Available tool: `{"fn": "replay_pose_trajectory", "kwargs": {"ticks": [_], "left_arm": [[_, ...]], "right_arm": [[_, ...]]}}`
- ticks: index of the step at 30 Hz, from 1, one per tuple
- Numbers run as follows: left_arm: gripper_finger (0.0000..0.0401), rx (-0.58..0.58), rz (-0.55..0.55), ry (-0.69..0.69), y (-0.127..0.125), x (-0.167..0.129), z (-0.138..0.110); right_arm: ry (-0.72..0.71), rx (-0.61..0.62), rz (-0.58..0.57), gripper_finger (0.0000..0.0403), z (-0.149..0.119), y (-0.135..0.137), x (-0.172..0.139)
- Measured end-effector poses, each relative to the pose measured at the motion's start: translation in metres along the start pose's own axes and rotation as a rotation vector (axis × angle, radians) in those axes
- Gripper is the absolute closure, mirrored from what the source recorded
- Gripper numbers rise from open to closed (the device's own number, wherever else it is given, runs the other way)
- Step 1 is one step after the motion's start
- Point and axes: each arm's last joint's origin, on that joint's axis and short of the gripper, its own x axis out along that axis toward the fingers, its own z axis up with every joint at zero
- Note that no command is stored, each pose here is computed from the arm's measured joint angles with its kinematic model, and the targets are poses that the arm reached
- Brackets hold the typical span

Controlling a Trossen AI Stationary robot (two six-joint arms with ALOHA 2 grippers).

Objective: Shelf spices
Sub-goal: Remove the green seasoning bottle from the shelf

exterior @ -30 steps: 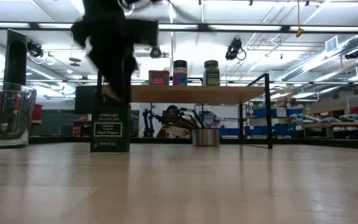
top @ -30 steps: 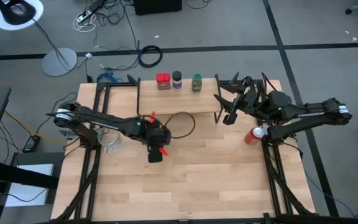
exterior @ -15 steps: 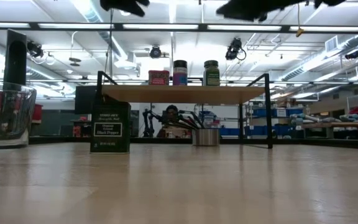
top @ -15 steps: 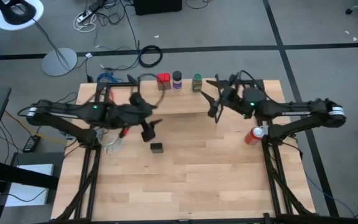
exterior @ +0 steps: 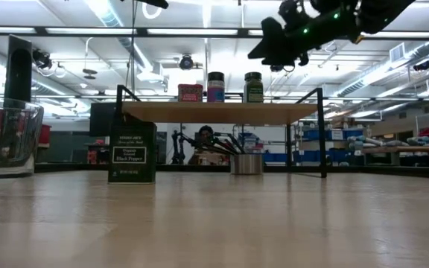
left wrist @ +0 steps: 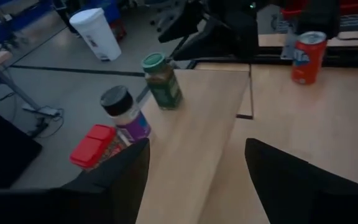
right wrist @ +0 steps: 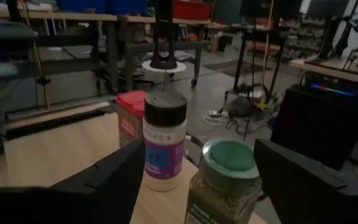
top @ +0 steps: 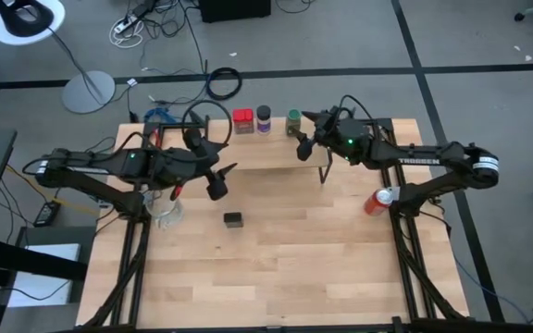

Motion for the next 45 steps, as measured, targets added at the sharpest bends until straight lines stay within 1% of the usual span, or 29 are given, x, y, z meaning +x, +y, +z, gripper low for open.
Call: {"fn": "replay_pose_trajectory", "kwargs": {"ticks": [6,9,12,15,18,25,30,34,38,41,44,45], "left_arm": [[0.0132,0.005,0.024,0.029,0.004,0.003,-0.003],[0.0132,0.008,0.024,0.036,0.004,0.003,-0.004],[0.0132,0.009,0.024,0.037,0.004,0.003,-0.004],[0.0132,0.008,0.032,0.036,0.005,0.003,-0.003],[0.0132,0.009,0.039,0.035,0.005,0.003,-0.003],[0.0132,0.001,0.044,0.032,0.005,0.003,-0.003],[0.0132,-0.015,0.045,0.033,0.005,0.003,-0.003],[0.0132,-0.017,0.045,0.035,0.005,0.003,-0.003],[0.0132,-0.017,0.045,0.036,0.005,0.003,-0.004],[0.0132,-0.016,0.045,0.036,0.005,0.003,-0.004],[0.0132,-0.015,0.046,0.038,0.005,0.003,-0.004],[0.0132,-0.014,0.046,0.04,0.005,0.003,-0.004]], "right_arm": [[0.03,0.004,-0.07,0.0103,-0.012,-0.001,0.012],[0.032,0.005,-0.106,0.0101,-0.014,-0.003,0.014],[0.022,0.023,-0.118,0.0098,-0.013,-0.007,0.015],[0.02,0.051,-0.102,0.0096,-0.013,-0.011,0.017],[0.026,0.098,-0.056,0.0091,-0.015,-0.014,0.02],[0.038,0.107,-0.029,0.008,-0.025,-0.016,0.031],[0.031,0.111,-0.035,0.0084,-0.032,-0.018,0.04],[0.032,0.111,-0.045,0.0098,-0.037,-0.02,0.045],[0.017,0.114,-0.037,0.0121,-0.036,-0.02,0.045],[0.003,0.115,-0.033,0.0151,-0.034,-0.02,0.045],[-0.005,0.113,-0.035,0.019,-0.032,-0.02,0.044],[-0.005,0.114,-0.036,0.0196,-0.032,-0.02,0.044]]}}
